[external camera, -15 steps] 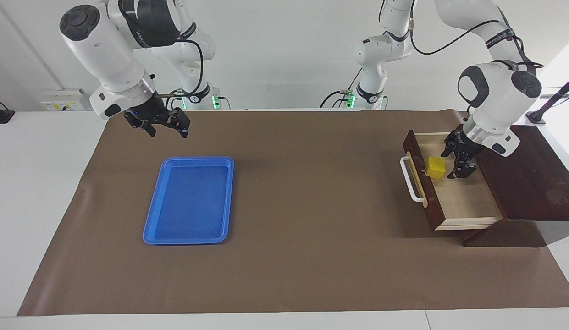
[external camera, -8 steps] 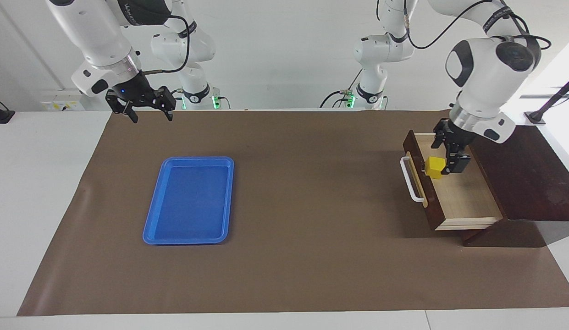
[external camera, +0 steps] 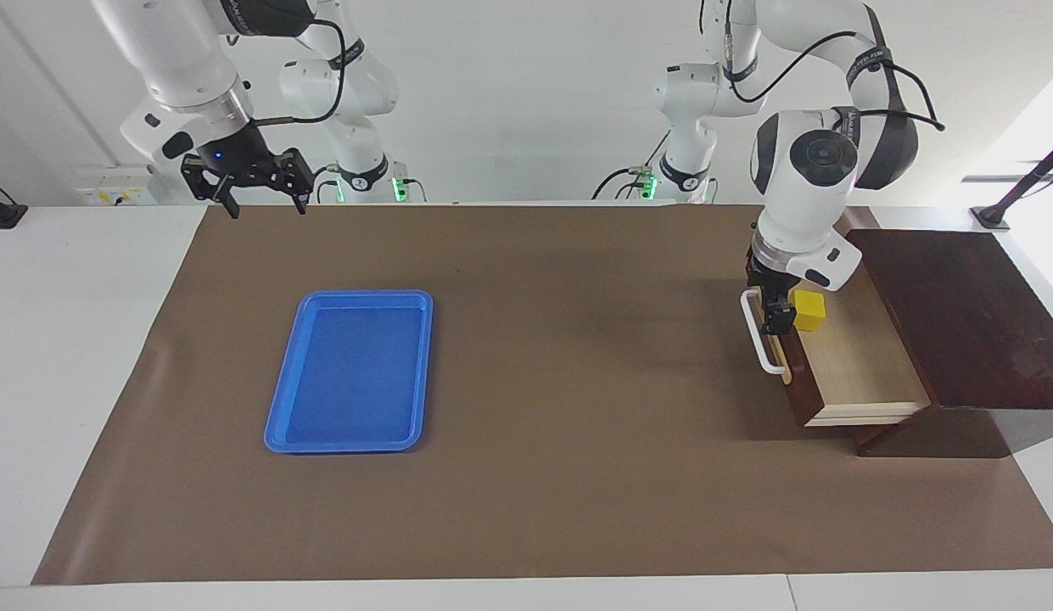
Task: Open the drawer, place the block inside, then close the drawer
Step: 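Push the drawer closed with the left gripper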
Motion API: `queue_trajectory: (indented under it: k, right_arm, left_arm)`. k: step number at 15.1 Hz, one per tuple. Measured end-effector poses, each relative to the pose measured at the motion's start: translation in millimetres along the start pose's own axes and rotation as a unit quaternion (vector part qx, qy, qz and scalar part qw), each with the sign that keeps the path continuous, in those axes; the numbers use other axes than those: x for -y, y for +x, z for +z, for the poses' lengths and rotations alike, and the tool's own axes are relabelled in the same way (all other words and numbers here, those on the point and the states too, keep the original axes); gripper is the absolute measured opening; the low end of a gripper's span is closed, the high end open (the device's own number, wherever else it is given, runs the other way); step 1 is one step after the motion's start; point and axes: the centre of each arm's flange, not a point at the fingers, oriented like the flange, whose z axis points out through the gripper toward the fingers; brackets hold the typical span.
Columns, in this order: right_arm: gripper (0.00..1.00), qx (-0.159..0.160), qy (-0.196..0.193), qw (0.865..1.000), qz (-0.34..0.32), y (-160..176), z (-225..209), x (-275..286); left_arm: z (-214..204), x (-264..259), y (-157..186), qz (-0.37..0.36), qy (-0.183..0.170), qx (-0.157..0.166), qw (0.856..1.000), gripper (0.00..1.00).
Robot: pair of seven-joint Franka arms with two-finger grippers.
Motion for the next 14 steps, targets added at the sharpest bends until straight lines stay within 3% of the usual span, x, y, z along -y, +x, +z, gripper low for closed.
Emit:
queue_trajectory:
  k: [10,14]
  right_arm:
    - [1.0,-0.007,0.001,1.0,-0.002,6,4,-11]
    - [1.0,-0.009,0.001,1.0,-0.002,5,3,-11]
  left_arm:
    - [21,-4,19,0.007,-0.014,-0.034,0.999,1.0]
    - [26,-7,61,0.013,-0.014,-0.073,0.997,1.0]
